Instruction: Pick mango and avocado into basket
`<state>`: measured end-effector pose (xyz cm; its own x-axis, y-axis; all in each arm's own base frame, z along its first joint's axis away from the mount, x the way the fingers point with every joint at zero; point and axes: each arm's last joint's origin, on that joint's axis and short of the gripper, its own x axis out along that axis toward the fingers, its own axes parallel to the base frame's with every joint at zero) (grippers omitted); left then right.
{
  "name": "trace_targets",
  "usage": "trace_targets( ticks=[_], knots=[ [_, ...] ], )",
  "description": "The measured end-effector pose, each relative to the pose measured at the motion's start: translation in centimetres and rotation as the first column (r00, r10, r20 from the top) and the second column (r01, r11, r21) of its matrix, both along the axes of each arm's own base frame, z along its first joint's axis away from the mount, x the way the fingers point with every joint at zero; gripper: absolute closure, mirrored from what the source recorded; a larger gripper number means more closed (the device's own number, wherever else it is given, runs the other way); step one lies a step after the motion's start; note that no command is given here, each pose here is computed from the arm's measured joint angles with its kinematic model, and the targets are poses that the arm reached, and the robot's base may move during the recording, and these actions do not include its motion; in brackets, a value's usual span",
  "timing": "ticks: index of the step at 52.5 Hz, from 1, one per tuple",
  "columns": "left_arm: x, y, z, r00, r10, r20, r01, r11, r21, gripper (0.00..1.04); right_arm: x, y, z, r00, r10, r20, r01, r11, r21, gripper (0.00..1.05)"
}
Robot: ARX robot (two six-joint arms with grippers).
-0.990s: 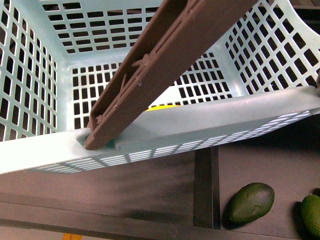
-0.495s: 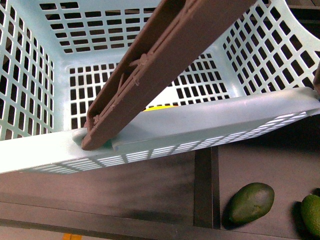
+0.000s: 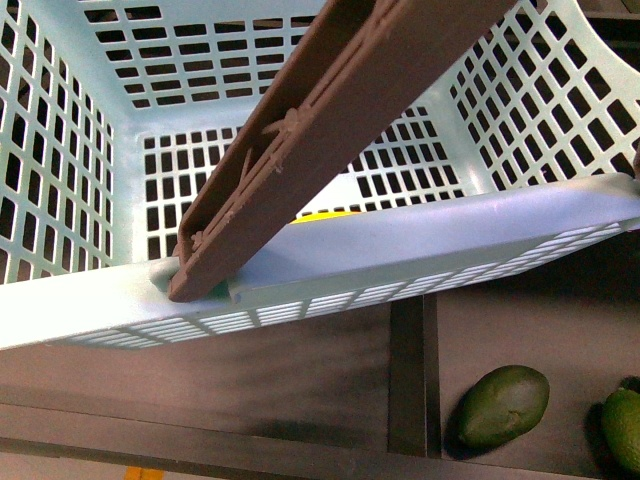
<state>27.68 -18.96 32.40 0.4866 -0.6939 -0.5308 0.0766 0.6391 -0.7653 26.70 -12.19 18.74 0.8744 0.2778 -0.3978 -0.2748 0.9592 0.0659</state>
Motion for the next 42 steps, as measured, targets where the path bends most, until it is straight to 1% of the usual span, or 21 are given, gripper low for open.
trace_targets(
  ticks=[8,10,14,22,28,33,42],
  knots=[
    [0.0,0.0,0.0,1.000,0.000,0.000,0.000,1.000,0.000,1.00,-1.1,3.5,4.0,0.992,0.060,0.106,-0.059,0.998,-0.012,0.59],
    [0.0,0.0,0.0,1.000,0.001,0.001,-0.001,1.000,0.001,1.00,-1.4,5.3,5.6,0.985,0.084,0.148,-0.082,0.996,-0.019,0.59],
    [0.0,0.0,0.0,1.000,0.001,0.001,-0.001,1.000,0.001,1.00,-1.7,8.4,7.2,0.973,0.128,0.191,-0.128,0.992,-0.013,0.59],
    [0.0,0.0,0.0,1.000,0.000,0.000,0.000,1.000,0.000,1.00,-0.8,14.0,8.3,0.953,0.201,0.226,-0.214,0.976,0.033,0.59],
    [0.0,0.0,0.0,1.000,-0.001,0.000,0.001,1.000,0.000,1.00,-0.1,18.1,9.4,0.928,0.253,0.274,-0.283,0.956,0.074,0.59],
    [0.0,0.0,0.0,1.000,0.000,0.000,0.000,1.000,0.000,1.00,0.4,20.7,9.7,0.912,0.290,0.289,-0.330,0.938,0.101,0.59],
    [0.0,0.0,0.0,1.000,0.000,0.000,0.000,1.000,0.000,1.00,1.0,23.5,9.4,0.907,0.311,0.285,-0.356,0.927,0.121,0.59]
  ],
)
